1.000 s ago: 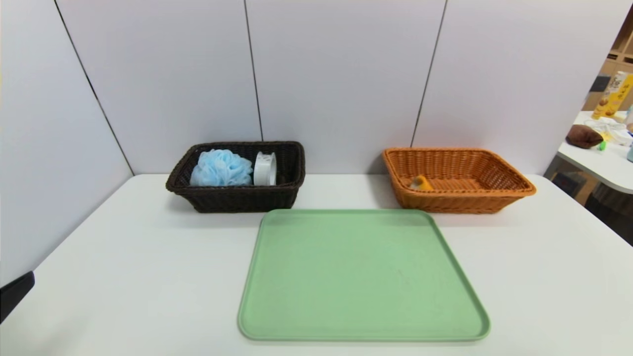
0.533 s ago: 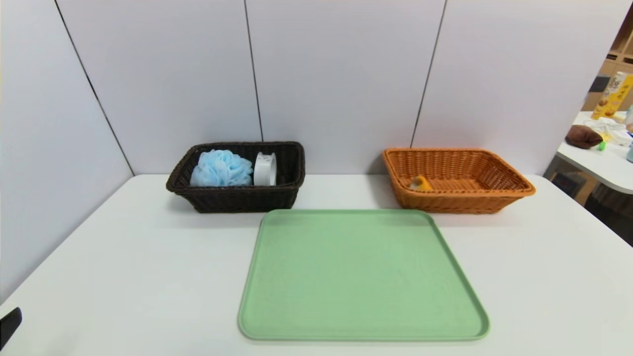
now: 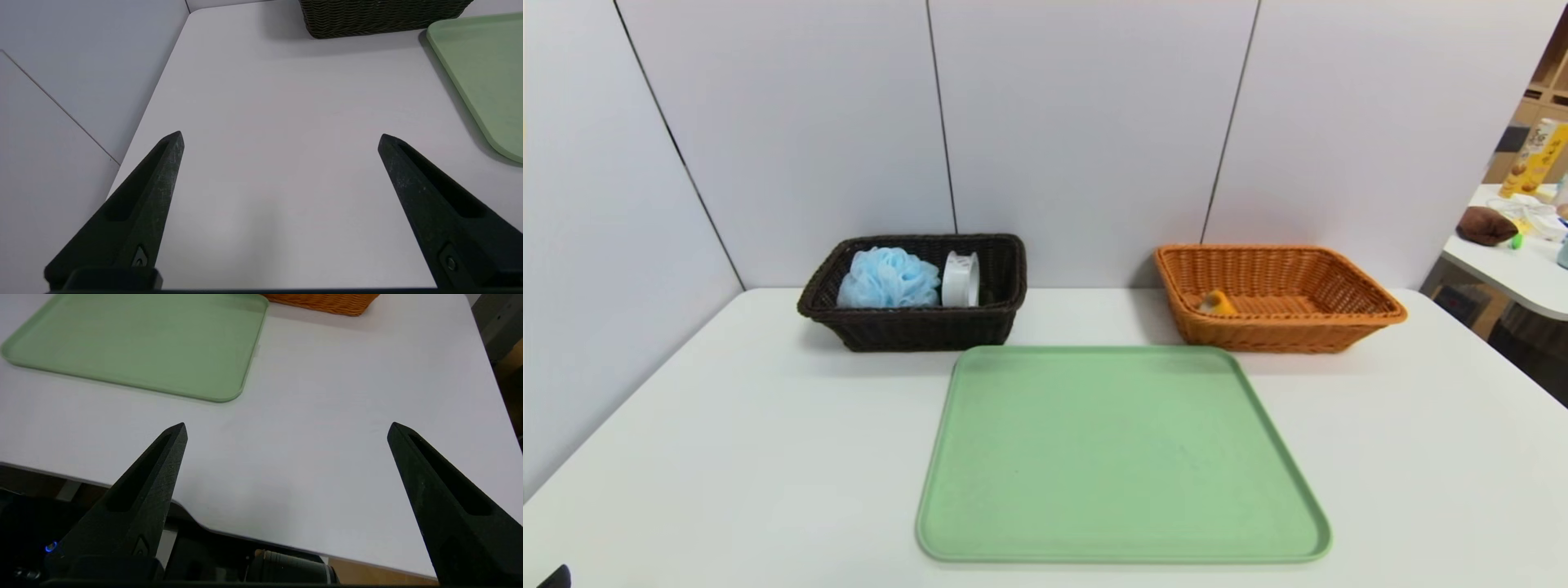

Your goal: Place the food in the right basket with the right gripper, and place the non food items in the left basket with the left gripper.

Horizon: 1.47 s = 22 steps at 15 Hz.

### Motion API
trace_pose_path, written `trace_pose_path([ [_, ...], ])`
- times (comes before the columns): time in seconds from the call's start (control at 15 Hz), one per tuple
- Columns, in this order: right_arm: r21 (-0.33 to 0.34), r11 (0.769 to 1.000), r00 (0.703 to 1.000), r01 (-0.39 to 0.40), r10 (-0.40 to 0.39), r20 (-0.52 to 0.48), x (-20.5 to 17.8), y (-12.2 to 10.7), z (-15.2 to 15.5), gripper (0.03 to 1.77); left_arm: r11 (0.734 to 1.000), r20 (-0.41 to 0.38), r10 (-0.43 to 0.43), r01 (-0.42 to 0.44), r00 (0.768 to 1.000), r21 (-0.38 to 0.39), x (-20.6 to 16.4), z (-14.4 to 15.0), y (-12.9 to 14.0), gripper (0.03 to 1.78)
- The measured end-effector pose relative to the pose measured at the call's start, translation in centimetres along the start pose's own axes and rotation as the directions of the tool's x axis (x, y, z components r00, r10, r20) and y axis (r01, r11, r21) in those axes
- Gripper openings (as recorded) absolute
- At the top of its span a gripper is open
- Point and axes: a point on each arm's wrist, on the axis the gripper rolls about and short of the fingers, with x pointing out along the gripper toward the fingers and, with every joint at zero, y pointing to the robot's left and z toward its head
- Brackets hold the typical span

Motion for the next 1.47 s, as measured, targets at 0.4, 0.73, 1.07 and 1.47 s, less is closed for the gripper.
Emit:
trace_pose_path([
  [0.4,-0.003,0.999,0.993,0.053,-0.052,0.101,0.0,0.0,-1.7,1.69,1.0,0.008,0.002,-0.002,1.0,-0.016,0.1,-1.9,-0.2,1.69],
  [0.73,0.01,0.979,0.95,0.204,-0.201,0.239,2.0,-0.4,-4.4,1.69,1.0,0.18,-0.009,0.014,0.984,-0.026,1.2,-2.9,-0.5,1.69],
  [1.07,0.037,0.96,0.917,0.279,-0.277,0.287,4.2,-0.6,-6.6,1.69,0.999,0.2,-0.003,0.012,0.98,-0.041,1.6,-4.4,-0.7,1.69],
  [1.47,0.035,0.955,0.924,0.296,-0.295,0.242,6.5,-0.8,-8.6,1.7,0.999,0.122,-0.01,0.014,0.993,-0.032,1.8,-5.3,-0.8,1.69],
])
